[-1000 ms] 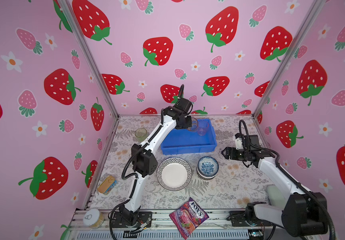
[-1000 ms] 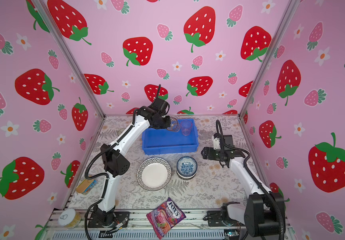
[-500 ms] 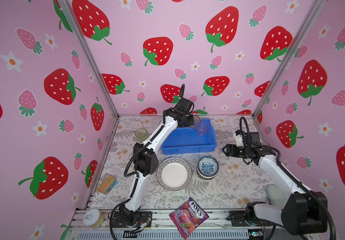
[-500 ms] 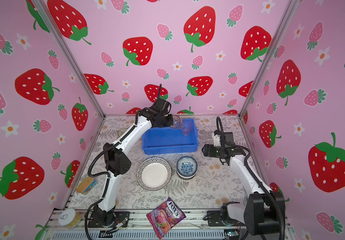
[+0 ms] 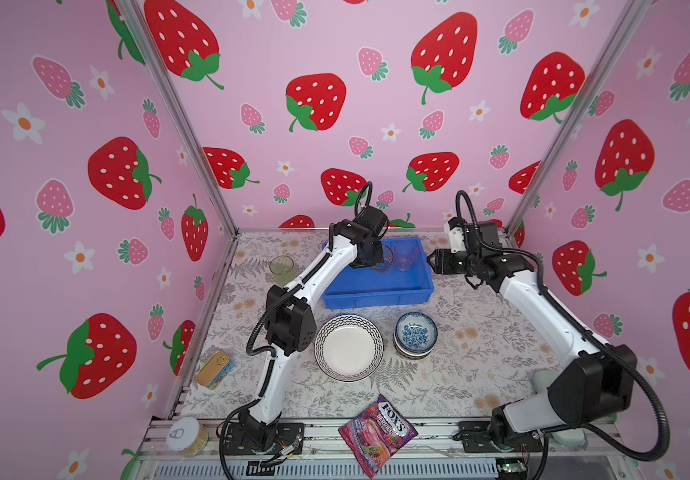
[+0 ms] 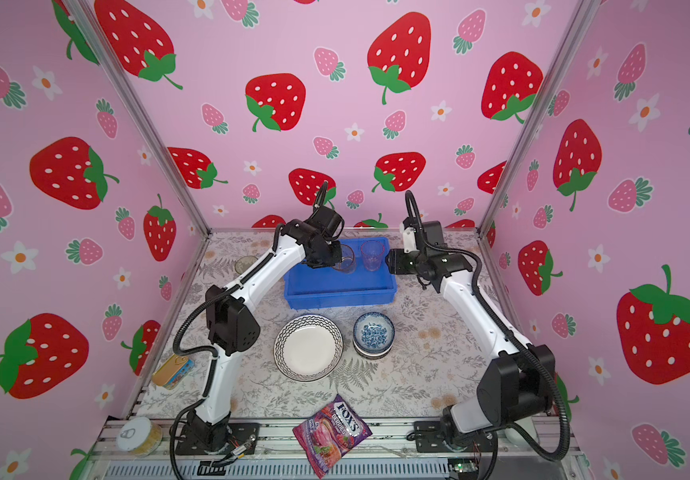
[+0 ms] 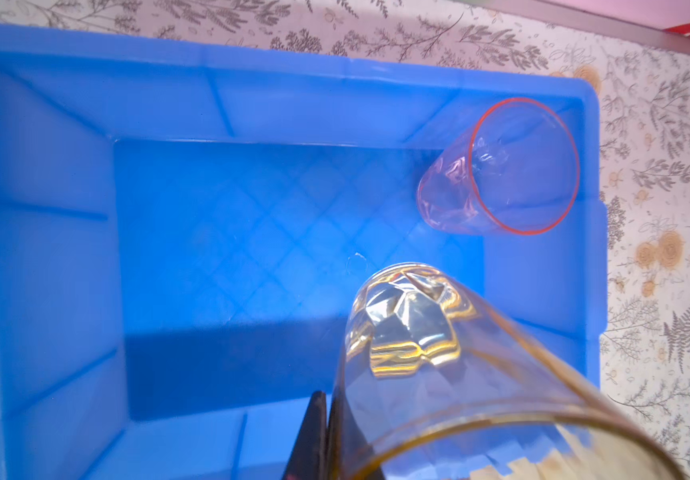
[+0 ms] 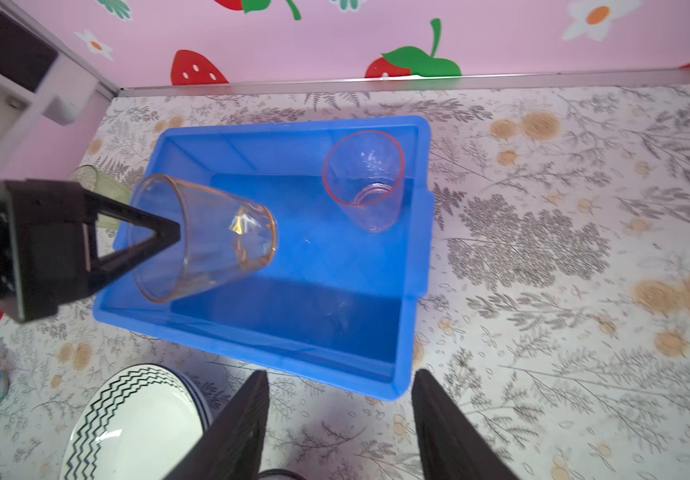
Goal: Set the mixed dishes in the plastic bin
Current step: 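Carry the amber tumbler with the left gripper over the blue bin, then close the right gripper on the amber tumbler while the left holds it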
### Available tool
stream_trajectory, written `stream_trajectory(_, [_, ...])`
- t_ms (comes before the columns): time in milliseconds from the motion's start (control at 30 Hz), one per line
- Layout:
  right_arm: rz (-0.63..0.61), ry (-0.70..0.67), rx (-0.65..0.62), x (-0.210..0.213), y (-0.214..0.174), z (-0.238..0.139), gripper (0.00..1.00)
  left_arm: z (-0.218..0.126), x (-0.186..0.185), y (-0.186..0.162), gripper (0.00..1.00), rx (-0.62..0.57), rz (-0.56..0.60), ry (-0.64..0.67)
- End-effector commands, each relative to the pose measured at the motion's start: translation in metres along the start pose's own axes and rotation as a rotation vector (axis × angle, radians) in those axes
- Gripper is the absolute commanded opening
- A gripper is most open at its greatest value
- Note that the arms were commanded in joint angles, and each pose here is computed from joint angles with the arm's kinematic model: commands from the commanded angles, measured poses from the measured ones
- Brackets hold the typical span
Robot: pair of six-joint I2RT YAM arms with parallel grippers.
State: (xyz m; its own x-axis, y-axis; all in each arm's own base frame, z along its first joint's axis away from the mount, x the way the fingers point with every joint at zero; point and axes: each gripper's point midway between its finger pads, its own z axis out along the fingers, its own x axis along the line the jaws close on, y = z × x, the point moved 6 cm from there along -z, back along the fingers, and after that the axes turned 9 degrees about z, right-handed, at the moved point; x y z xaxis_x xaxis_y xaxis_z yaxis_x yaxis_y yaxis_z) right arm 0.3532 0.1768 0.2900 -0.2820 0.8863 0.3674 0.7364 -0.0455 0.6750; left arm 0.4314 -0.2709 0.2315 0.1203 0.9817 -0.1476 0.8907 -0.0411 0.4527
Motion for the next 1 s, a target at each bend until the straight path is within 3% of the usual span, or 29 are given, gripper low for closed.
stream_trajectory(0, [-0.017, 0.001, 0.027, 0.022, 0.002, 0.011, 0.6, -0.033, 0.001, -0.001, 0.0, -0.046, -0.051, 0.013])
stream_trajectory(333, [-0.061, 0.037, 0.052, 0.063, 0.001, 0.04, 0.62, -0.035, 0.001, -0.008, 0.0, -0.028, -0.05, 0.016])
stream_trajectory(967, [-0.082, 0.047, 0.059, 0.087, -0.004, 0.056, 0.64, -0.019, 0.001, -0.015, 0.0, 0.014, -0.048, 0.032])
